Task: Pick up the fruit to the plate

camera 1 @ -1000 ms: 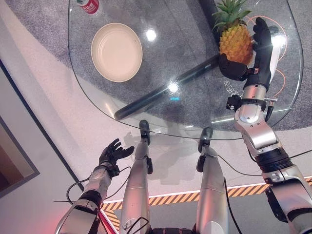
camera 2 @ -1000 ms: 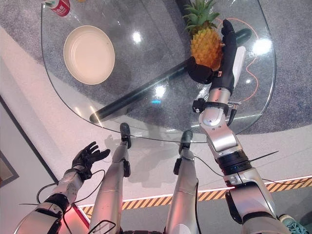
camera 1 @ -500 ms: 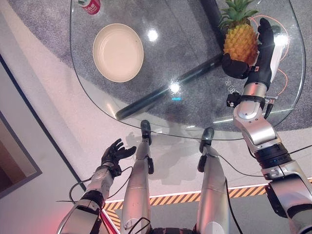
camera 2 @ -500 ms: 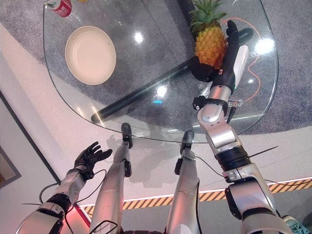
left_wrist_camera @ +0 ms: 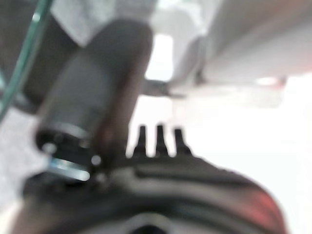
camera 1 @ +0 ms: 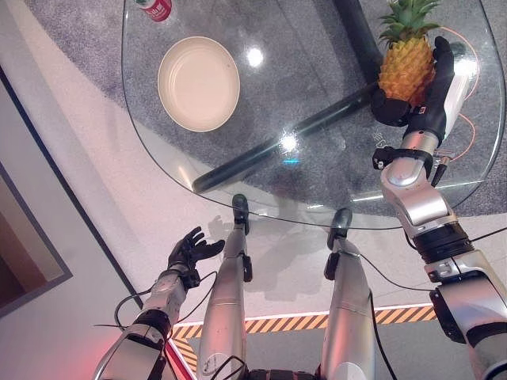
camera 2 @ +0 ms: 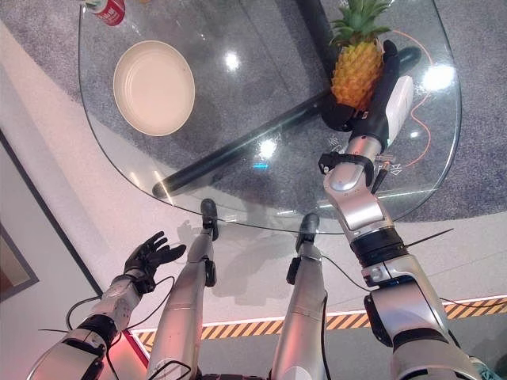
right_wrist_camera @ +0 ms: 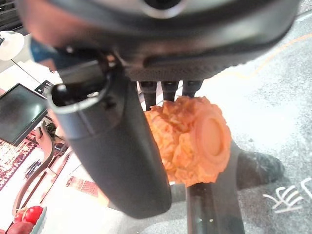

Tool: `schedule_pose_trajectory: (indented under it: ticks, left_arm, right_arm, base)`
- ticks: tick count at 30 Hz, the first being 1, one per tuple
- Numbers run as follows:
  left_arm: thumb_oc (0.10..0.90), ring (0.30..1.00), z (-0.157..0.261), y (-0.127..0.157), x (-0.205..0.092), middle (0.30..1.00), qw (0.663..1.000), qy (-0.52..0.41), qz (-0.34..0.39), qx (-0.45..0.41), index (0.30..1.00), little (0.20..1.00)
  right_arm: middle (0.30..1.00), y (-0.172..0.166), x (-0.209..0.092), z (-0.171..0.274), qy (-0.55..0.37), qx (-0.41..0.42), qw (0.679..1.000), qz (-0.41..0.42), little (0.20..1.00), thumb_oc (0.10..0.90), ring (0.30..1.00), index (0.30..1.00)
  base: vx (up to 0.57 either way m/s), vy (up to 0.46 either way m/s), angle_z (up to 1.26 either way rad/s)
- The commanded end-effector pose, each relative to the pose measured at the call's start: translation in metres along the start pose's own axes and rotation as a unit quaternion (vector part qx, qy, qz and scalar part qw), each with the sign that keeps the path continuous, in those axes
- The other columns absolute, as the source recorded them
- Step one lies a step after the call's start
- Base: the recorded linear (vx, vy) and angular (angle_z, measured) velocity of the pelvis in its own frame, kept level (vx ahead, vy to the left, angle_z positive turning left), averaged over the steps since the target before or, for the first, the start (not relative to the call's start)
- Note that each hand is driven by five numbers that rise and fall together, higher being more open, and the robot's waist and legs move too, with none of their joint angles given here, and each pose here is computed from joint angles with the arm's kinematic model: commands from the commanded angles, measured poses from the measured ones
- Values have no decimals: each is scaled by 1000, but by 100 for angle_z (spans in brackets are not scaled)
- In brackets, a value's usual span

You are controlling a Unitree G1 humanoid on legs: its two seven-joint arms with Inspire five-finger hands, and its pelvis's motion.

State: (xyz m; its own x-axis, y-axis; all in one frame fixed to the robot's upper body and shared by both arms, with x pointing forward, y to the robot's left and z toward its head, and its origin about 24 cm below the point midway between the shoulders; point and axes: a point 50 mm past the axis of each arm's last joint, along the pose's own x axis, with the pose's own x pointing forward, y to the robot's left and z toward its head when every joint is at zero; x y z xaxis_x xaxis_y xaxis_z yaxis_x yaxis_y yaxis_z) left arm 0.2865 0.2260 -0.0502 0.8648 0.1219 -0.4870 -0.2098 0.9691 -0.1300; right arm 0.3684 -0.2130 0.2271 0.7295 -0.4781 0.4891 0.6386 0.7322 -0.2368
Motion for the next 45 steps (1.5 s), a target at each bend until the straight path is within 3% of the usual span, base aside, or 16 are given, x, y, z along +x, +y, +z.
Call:
schedule_pose_trajectory:
  ticks: [1, 21, 22, 23, 24, 25, 34, 45]
  left_arm:
    - [800, 900, -21, 20, -9, 900, 999, 38, 22, 17, 900, 900]
    - [800, 900, -19, 18, -8, 900, 999, 39, 17, 26, 900, 900]
    - [800, 900, -19, 18, -8, 900, 999, 38, 17, 26, 900, 900]
    - [800, 900, -19, 18, -8, 900, 999, 38, 17, 26, 900, 900]
    - [800, 900, -19, 18, -8, 900, 999, 37, 16, 26, 900, 900]
    - [800, 900, -18, 18, -8, 900, 999, 37, 16, 25, 900, 900]
    - [800, 900, -15, 19, -8, 900, 999, 31, 14, 24, 900, 900]
    - [800, 900, 3, 28, -6, 900, 995, -15, 59, -84, 900, 900]
  right_arm:
    - [900, -7, 12, 20, -41, -6, 999, -13, 900, 800, 900, 900]
    - [900, -7, 24, 10, 17, -45, 999, -7, 900, 800, 900, 900]
    - [641, -8, 24, 8, 24, -49, 999, -5, 598, 498, 641, 641]
    - [564, -8, 25, 8, 27, -50, 998, -4, 507, 407, 564, 564]
    - [345, -7, 25, 5, 35, -57, 998, -3, 252, 152, 345, 345]
    - [300, -8, 25, 1, 43, -61, 997, 1, 200, 100, 300, 300]
    - [300, -10, 28, -3, 49, -70, 996, -1, 200, 100, 300, 300]
    - [300, -11, 25, 1, 24, -70, 997, 4, 200, 100, 300, 300]
  base:
    - [0, 0, 0]
    - [0, 0, 0]
    - [0, 0, 0]
    - [0, 0, 0]
    - [0, 0, 0]
    - [0, 0, 0]
    - [0, 0, 0]
    - [0, 3, 0]
